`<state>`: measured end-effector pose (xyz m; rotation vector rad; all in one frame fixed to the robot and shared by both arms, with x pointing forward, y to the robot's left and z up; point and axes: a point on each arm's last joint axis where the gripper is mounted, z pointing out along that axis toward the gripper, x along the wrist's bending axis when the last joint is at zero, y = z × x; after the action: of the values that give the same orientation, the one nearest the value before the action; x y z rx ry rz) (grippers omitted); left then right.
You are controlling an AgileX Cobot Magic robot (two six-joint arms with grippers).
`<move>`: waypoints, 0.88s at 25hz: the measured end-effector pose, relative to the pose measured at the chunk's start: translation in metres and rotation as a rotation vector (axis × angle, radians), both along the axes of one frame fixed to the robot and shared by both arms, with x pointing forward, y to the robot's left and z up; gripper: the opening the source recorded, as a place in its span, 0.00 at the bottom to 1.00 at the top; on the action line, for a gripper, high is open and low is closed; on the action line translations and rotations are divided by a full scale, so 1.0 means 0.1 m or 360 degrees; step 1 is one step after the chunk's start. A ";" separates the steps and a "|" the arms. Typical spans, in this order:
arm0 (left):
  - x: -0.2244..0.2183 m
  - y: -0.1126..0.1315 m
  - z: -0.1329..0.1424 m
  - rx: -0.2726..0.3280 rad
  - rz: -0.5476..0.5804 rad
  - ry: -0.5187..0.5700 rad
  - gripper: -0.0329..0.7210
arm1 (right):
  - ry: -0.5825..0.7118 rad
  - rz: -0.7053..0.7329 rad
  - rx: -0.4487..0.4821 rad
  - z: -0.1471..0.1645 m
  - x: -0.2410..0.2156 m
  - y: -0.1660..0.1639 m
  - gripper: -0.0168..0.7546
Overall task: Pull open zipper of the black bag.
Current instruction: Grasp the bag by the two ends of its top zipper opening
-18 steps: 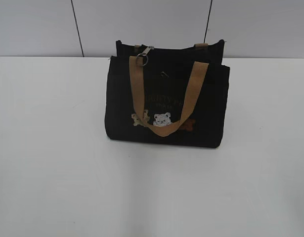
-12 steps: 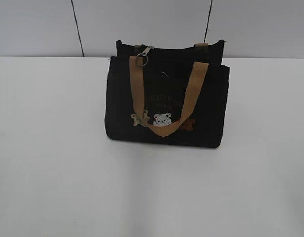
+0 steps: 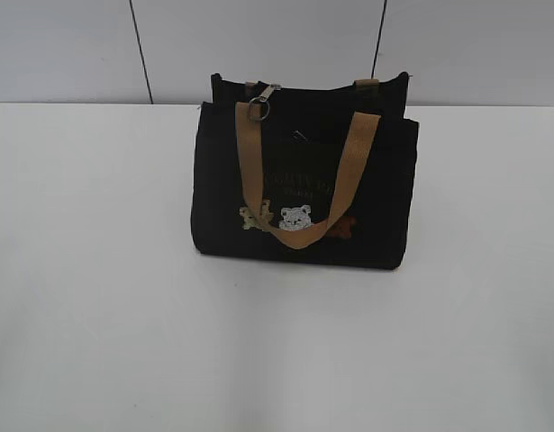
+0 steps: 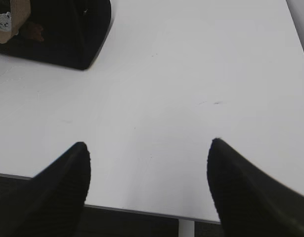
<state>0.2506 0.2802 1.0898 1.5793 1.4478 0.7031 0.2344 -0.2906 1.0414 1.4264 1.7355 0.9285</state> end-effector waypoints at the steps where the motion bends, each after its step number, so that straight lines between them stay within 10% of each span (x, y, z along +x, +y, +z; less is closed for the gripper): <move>1: 0.08 -0.01 0.07 -0.0026 -0.0013 0.0029 0.66 | 0.0000 0.0000 0.0000 0.00 0.00 0.00 0.74; 9: 0.95 -0.08 0.18 0.0010 -0.0236 0.0144 0.64 | 0.0000 0.0000 0.0000 0.00 0.00 0.00 0.74; 22: 2.16 -0.32 -0.28 0.0175 -0.0904 -0.0216 0.64 | 0.0000 0.0001 0.0001 0.00 0.00 0.00 0.74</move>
<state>0.4669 0.2485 1.0616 1.8713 0.8093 0.5409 0.2344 -0.2905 1.0415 1.4265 1.7358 0.9296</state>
